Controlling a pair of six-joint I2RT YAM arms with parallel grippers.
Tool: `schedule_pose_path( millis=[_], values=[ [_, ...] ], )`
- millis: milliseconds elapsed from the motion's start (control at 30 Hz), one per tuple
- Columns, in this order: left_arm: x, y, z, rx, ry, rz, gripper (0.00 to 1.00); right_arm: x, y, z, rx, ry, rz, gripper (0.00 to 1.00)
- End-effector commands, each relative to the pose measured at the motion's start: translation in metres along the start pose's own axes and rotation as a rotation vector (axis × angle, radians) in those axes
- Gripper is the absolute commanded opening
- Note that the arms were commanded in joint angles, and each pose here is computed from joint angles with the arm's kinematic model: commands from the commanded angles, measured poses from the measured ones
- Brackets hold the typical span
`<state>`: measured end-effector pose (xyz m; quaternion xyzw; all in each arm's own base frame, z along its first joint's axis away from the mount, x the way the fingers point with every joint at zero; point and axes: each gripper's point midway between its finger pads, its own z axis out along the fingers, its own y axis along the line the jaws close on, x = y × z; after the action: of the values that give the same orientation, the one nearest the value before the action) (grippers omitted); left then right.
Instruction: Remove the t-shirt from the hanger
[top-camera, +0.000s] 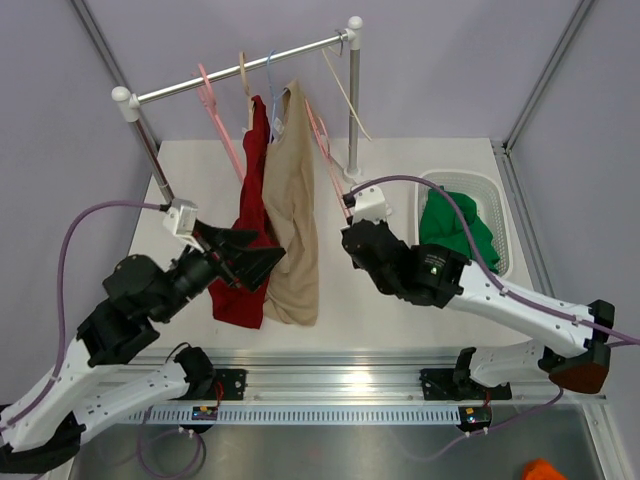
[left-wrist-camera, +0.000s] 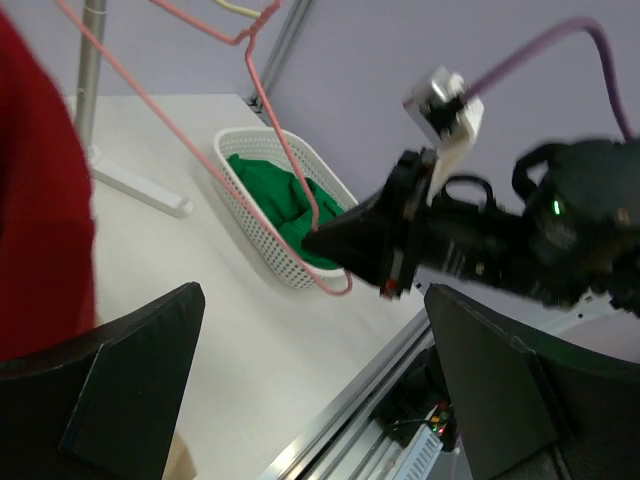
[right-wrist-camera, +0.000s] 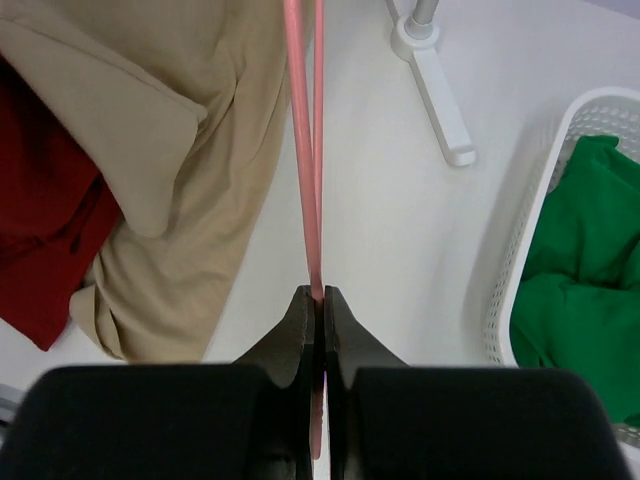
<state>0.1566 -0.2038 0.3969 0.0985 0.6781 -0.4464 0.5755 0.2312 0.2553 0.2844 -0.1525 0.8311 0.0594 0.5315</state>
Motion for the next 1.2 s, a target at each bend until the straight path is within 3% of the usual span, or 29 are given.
schedule_pose_path(
  millis=[0, 200, 433, 667, 1167],
  values=[
    [0.030, 0.031, -0.025, -0.075, 0.068, 0.108, 0.99, -0.063, 0.008, 0.006, -0.067, -0.121, 0.040, 0.00],
    [0.031, 0.055, -0.072, -0.138, 0.028, 0.163, 0.99, -0.094, 0.003, 0.064, -0.027, -0.119, 0.037, 0.00],
    [0.040, 0.077, -0.088, -0.185, -0.028, 0.190, 0.99, -0.119, -0.005, 0.133, 0.036, -0.113, 0.040, 0.00],
    [0.057, 0.080, -0.082, -0.173, 0.010, 0.195, 0.99, -0.142, -0.012, 0.154, 0.039, -0.147, 0.088, 0.00],
    [0.063, 0.087, -0.072, -0.205, 0.052, 0.222, 0.99, -0.126, -0.030, 0.209, 0.075, -0.103, 0.127, 0.00]
  ],
)
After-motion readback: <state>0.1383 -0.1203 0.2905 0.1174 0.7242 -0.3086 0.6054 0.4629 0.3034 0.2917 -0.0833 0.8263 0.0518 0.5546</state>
